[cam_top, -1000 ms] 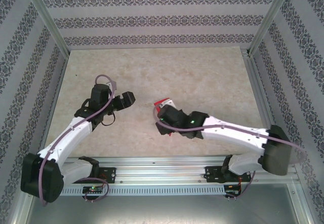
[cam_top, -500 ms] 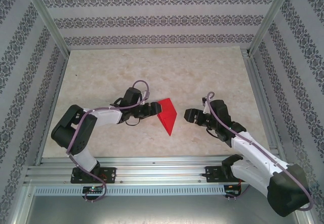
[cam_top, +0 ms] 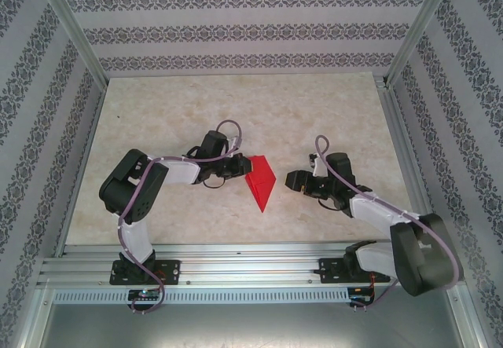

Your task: Fold a paper plane with a square sheet of paper (fold left side to right side)

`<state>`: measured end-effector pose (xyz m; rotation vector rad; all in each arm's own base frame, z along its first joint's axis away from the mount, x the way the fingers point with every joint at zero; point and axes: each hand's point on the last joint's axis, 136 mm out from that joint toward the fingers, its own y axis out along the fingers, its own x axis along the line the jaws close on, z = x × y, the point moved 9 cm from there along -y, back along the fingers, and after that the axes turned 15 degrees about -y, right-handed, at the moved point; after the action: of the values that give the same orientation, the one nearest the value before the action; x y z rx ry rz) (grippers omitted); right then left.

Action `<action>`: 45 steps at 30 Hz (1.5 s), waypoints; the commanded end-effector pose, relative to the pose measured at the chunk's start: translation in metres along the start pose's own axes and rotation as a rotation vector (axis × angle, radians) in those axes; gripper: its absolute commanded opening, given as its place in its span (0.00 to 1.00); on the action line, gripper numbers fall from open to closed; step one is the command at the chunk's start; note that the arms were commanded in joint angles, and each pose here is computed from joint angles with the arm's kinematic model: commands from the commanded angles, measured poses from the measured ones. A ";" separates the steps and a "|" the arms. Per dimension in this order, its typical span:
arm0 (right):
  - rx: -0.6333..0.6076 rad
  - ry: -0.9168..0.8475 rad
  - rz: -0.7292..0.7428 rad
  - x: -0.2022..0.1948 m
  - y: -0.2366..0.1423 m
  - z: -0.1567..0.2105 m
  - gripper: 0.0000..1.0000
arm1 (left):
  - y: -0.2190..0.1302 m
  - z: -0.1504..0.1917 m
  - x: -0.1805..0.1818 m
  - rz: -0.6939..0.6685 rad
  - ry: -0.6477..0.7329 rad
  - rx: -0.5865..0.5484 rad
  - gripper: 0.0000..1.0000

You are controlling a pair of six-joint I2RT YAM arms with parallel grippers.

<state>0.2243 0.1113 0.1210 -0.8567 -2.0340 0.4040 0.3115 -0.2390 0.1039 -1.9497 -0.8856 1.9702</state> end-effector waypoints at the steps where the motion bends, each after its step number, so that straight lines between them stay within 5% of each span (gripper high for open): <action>1: -0.056 -0.112 -0.109 0.007 0.010 -0.026 0.60 | -0.005 0.001 -0.012 0.085 0.107 0.011 0.07; 16: -0.043 -0.084 -0.301 -0.008 0.060 -0.039 0.57 | -0.025 0.010 -0.025 0.208 0.221 0.076 0.00; 28: -0.009 -0.047 -0.337 -0.009 0.071 -0.035 0.30 | -0.021 0.008 -0.017 0.184 0.207 0.082 0.00; 32: -0.004 -0.044 -0.317 -0.009 0.070 -0.035 0.13 | -0.022 0.005 -0.011 0.146 0.192 0.066 0.11; 35: 0.000 -0.040 -0.296 -0.007 0.068 -0.035 0.00 | -0.028 0.004 -0.013 0.108 0.204 0.048 0.35; 39: 0.007 -0.019 -0.247 -0.007 0.064 -0.034 0.00 | -0.050 0.003 -0.025 0.012 0.253 -0.013 0.63; 45: 0.030 0.018 -0.182 -0.005 0.061 -0.033 0.00 | -0.097 0.028 -0.052 -0.181 0.390 -0.111 0.68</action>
<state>0.2760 0.1491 0.0961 -0.6020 -2.0645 0.2996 0.2820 -0.2059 0.1777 -2.1544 -0.9252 1.6047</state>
